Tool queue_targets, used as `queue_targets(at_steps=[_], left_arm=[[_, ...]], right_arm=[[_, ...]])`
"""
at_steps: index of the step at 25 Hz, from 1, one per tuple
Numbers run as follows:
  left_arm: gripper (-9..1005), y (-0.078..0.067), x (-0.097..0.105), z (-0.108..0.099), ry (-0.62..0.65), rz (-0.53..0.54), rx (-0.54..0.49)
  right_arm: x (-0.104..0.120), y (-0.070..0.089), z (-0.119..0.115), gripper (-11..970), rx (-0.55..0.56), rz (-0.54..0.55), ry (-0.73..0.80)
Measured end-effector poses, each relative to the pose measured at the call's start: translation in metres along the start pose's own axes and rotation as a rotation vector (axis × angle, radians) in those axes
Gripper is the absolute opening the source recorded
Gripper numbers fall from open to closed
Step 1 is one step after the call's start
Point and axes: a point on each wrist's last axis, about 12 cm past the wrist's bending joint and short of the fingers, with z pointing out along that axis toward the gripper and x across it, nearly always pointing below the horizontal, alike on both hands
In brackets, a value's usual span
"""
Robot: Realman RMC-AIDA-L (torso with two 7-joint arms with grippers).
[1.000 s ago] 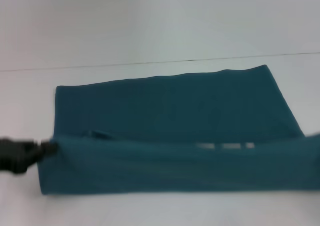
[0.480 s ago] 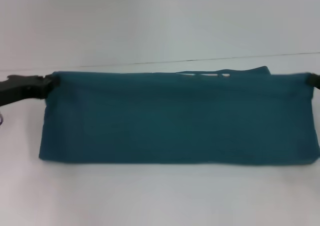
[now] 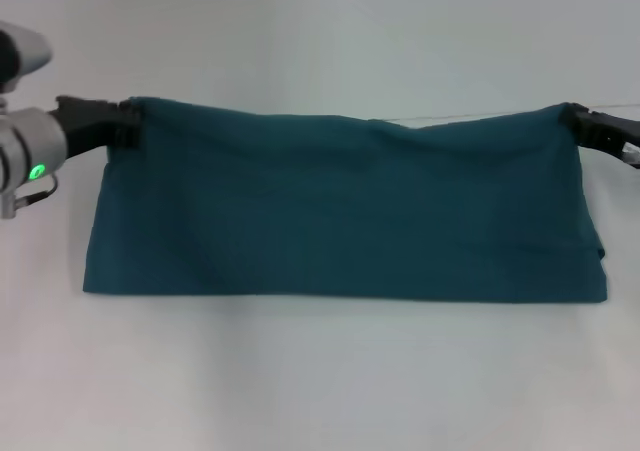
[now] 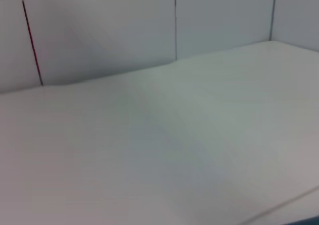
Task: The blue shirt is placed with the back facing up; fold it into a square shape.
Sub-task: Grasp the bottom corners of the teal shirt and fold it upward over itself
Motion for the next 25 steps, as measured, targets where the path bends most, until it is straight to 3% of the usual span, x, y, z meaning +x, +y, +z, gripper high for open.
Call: queue_targets(at_steps=[5,13,25], left_arm=[[34,-0.006,-0.003,0.010,-0.009,0.048,-0.037],[35,0.001,-0.007,0.010,-0.030,0.024,-0.085],[36,0.001,-0.005,0.011,-0.024,0.032,-0.091]], right_arm=[[0.000,0.007,0.010,32,0.029,-0.033,-0.004],[-0.003,0.003,0.011,31,0.072,-0.027,-0.034],[-0.004,0.004,0.016,33,0.082,-0.039,-0.020]])
